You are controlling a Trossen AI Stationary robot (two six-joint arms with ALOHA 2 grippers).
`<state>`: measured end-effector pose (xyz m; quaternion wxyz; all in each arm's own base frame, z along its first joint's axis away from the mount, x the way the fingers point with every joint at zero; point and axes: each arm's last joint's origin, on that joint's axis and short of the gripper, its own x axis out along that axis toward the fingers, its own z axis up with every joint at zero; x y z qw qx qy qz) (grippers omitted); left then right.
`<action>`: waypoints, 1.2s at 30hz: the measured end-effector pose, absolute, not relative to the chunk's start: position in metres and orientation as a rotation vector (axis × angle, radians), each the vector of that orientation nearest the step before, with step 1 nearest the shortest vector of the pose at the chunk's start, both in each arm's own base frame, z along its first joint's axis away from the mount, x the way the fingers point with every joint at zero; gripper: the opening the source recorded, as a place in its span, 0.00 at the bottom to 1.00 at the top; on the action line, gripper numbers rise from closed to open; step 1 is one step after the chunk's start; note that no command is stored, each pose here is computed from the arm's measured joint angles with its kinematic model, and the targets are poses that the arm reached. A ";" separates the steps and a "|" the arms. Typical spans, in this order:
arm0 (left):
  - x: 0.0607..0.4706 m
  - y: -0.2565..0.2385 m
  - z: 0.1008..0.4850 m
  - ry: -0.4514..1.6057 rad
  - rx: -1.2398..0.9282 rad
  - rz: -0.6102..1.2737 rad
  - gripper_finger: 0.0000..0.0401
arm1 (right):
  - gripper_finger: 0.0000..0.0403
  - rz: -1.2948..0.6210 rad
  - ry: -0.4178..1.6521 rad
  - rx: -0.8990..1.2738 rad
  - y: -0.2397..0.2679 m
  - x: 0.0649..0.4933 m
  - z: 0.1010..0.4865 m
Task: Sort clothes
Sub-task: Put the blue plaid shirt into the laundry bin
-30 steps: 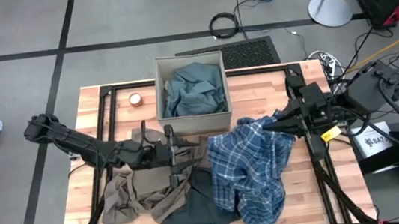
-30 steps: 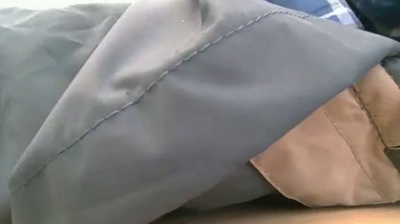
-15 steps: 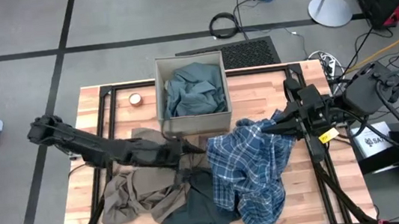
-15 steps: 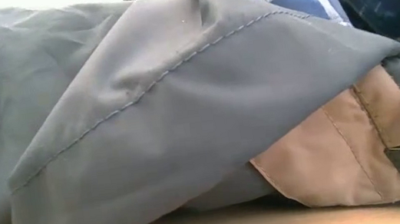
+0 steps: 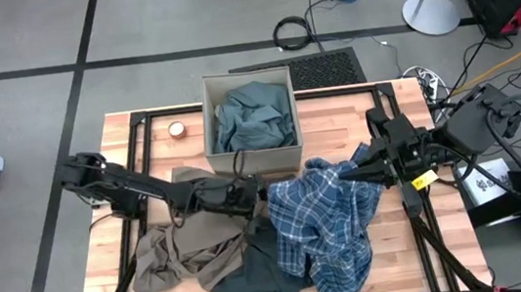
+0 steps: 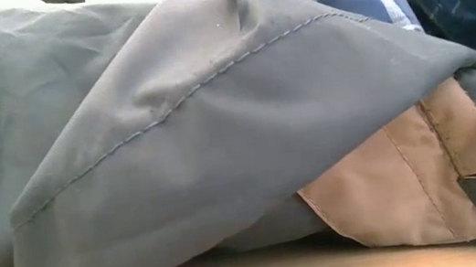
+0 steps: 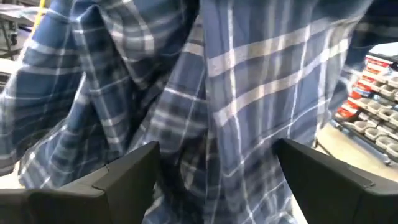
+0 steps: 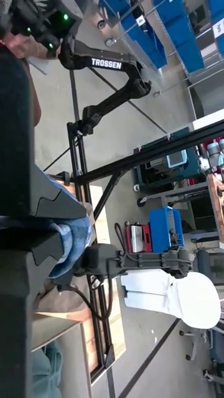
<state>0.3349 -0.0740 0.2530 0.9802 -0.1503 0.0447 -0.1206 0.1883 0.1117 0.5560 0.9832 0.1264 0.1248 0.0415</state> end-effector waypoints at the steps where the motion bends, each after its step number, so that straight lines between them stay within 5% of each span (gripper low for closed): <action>1: 0.338 -0.075 0.254 0.088 -0.303 -0.250 0.84 | 0.00 0.083 0.250 0.251 0.112 0.188 0.556; 7: 0.344 -0.085 0.263 0.077 -0.305 -0.358 0.72 | 0.00 0.077 0.255 0.283 0.112 0.188 0.556; 15: 0.336 -0.095 0.293 0.007 -0.297 -0.545 0.05 | 0.00 0.131 0.335 0.388 0.113 0.186 0.551; 24: 0.285 -0.085 0.364 -0.215 -0.270 -0.666 0.01 | 0.05 0.047 0.546 0.473 0.114 0.179 0.530; 36: 0.163 -0.056 0.450 -0.585 -0.212 -0.783 0.01 | 0.49 -0.186 0.784 0.445 0.125 0.197 0.491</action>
